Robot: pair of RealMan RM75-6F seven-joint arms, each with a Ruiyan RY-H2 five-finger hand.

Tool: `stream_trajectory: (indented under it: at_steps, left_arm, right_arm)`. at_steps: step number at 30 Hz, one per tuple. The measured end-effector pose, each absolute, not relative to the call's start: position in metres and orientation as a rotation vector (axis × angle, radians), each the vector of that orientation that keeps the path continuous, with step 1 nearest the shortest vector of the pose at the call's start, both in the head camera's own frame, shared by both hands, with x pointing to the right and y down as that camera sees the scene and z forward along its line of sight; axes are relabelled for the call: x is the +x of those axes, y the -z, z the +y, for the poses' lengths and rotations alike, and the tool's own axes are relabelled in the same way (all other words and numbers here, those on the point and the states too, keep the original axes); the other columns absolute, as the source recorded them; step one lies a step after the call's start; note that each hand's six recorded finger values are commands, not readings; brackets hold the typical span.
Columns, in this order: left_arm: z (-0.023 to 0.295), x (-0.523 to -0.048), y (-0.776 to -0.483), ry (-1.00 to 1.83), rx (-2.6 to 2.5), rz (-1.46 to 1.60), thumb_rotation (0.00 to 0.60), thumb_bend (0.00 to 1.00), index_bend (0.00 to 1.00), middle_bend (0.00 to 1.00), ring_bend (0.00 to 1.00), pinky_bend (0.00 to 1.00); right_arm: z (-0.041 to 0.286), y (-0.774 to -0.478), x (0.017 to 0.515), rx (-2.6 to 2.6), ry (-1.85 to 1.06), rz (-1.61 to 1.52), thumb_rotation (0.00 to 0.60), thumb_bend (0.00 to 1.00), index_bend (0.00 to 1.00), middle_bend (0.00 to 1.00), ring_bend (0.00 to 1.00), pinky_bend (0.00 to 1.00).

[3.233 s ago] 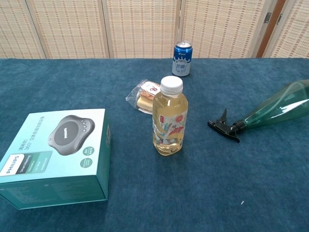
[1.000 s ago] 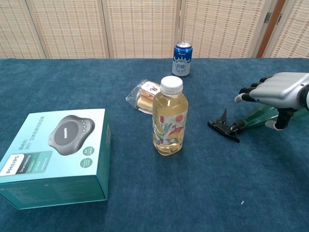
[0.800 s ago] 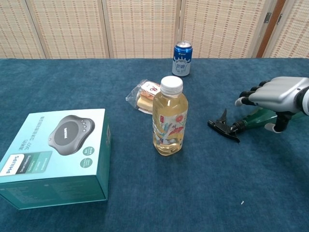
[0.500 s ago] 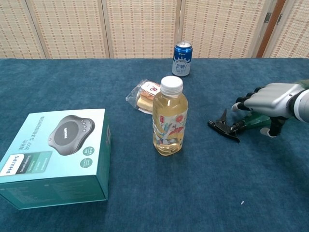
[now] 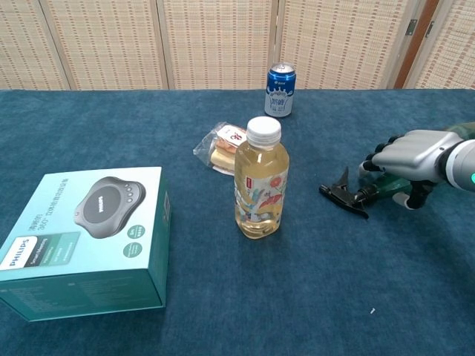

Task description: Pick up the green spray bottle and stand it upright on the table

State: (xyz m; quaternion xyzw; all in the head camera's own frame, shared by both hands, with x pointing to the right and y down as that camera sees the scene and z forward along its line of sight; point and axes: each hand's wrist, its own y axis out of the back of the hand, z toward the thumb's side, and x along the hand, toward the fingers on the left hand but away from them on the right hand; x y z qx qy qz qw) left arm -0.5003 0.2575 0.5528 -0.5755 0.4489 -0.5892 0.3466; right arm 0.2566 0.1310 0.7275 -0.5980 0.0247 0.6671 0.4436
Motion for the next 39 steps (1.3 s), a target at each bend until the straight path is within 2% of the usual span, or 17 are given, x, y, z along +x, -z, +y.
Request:
stream_trajectory:
  at_steps: [7,21,26,31,39]
  left_arm:
    - [0.259,-0.501,-0.553,1.528,-1.492,1.166,0.6,0.59,0.05,0.0,0.0,0.0]
    - [0.261,-0.502,-0.558,1.54,-1.498,1.162,0.6,0.59,0.05,0.0,0.0,0.0]
    - [0.261,-0.501,-0.559,1.537,-1.5,1.161,0.6,0.59,0.05,0.0,0.0,0.0]
    - [0.262,-0.502,-0.559,1.539,-1.498,1.165,0.6,0.59,0.05,0.0,0.0,0.0]
    - [0.263,-0.503,-0.56,1.545,-1.5,1.167,0.6,0.59,0.05,0.0,0.0,0.0]
  right_arm:
    - [0.131,-0.729,0.258,-1.487,-1.66,0.054,0.6,0.44,0.24,0.24,0.05,0.15]
    - [0.135,-0.737,0.266,-1.493,-1.671,0.062,0.6,0.44,0.24,0.25,0.06,0.16]
    - [0.135,-0.738,0.265,-1.495,-1.663,0.051,0.6,0.45,0.3,0.32,0.12,0.24]
    - [0.134,-0.738,0.262,-1.494,-1.642,0.04,0.6,0.45,0.39,0.44,0.24,0.32]
    - [0.133,-0.735,0.26,-1.491,-1.625,0.027,0.6,0.45,0.44,0.49,0.29,0.35]
